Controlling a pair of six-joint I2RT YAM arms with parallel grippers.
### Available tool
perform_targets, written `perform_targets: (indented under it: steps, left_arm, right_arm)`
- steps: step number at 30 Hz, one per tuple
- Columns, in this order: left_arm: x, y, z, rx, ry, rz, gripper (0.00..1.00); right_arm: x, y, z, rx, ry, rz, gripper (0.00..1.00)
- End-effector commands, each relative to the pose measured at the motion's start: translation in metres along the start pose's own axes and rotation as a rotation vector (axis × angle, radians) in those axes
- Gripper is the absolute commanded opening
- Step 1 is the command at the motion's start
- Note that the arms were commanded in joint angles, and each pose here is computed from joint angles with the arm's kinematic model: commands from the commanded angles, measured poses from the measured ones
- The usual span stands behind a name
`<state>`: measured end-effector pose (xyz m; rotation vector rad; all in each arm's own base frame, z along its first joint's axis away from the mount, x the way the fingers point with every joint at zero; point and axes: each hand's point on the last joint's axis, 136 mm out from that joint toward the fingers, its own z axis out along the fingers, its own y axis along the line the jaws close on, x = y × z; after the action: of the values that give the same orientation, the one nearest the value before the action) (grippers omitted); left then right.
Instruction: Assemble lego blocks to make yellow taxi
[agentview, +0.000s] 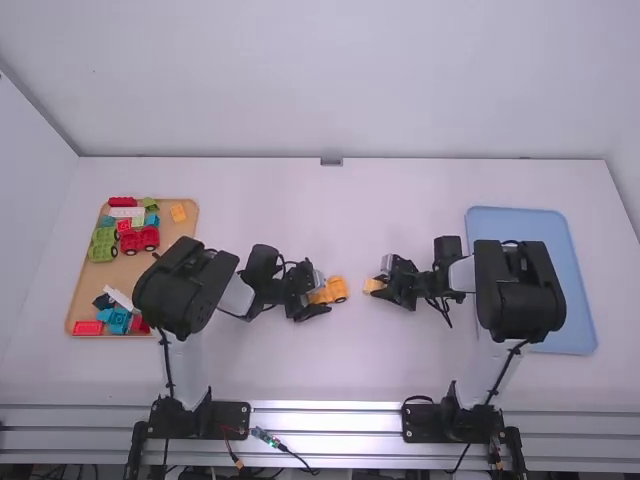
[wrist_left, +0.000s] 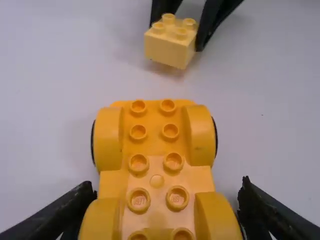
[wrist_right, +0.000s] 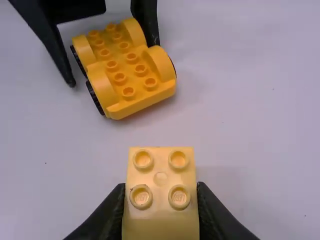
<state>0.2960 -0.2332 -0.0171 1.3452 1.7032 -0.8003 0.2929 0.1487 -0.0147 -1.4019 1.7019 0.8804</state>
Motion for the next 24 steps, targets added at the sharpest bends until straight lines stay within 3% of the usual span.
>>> perform_targets:
  steps: [1,9,13,15,17,20,24]
  left_arm:
    - [0.004,-0.005,0.001,0.019,0.011,0.019,0.83]
    - [0.002,-0.002,0.015,0.059,-0.001,0.023,0.87]
    - [0.007,-0.003,0.024,0.106,-0.023,-0.010,0.79]
    - [0.006,-0.004,0.026,0.127,-0.038,-0.017,0.65]
    - [0.006,-0.002,0.025,0.122,-0.037,-0.020,0.60]
    - [0.007,-0.002,0.022,0.111,-0.044,-0.013,0.64]
    - [0.008,-0.011,0.016,0.107,-0.049,0.025,0.61]
  right_arm:
    - [-0.015,0.000,0.000,-0.021,-0.072,-0.009,0.18]
    - [-0.028,0.002,-0.003,-0.039,-0.137,-0.020,0.14]
    - [-0.029,0.002,-0.003,-0.041,-0.139,-0.016,0.12]
    - [-0.028,0.004,0.000,-0.048,-0.130,-0.017,0.09]
    - [-0.028,0.005,0.002,-0.052,-0.118,-0.021,0.08]
    - [-0.025,0.005,0.009,-0.052,-0.075,-0.009,0.06]
    - [-0.026,0.003,0.017,-0.065,-0.031,0.010,0.04]
